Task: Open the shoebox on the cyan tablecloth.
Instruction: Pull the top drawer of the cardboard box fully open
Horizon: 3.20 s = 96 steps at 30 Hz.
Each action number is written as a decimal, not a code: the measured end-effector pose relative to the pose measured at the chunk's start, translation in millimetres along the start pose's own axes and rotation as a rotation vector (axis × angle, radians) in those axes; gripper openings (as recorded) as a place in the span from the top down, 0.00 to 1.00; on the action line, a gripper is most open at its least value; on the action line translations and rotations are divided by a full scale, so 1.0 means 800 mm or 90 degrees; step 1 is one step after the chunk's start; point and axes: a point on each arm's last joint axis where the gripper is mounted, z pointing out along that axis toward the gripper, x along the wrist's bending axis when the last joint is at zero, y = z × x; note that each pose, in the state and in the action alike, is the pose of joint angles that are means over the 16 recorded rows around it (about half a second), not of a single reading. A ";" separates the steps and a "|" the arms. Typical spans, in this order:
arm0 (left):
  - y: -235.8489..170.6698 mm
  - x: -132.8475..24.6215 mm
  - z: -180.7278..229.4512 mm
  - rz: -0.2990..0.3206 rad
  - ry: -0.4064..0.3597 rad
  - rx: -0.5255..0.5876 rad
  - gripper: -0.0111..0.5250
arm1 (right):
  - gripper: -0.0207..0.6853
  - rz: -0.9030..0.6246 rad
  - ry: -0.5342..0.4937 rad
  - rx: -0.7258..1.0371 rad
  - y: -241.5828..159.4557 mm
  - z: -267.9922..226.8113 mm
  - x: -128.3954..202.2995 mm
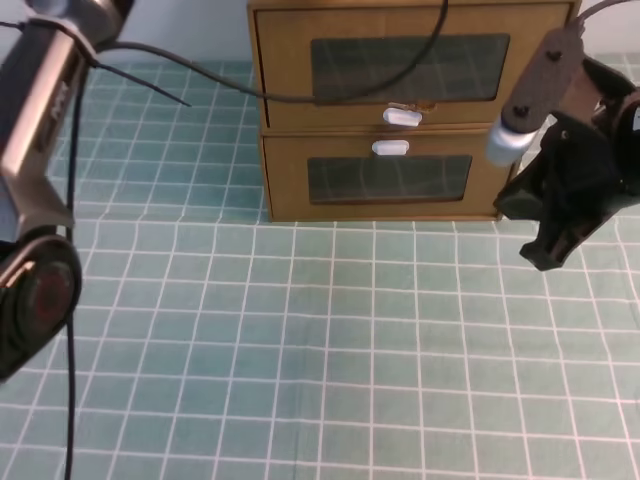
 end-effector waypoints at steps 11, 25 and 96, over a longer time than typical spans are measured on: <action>-0.018 0.003 0.021 -0.005 -0.021 0.039 0.99 | 0.99 -0.056 -0.073 0.092 -0.014 0.017 -0.018; -0.018 0.003 0.020 -0.020 -0.017 0.044 0.99 | 0.99 -0.219 -0.384 0.125 0.020 0.008 -0.053; -0.025 0.006 0.017 -0.021 0.002 0.100 0.99 | 0.65 -0.277 -0.464 0.006 0.095 0.227 0.014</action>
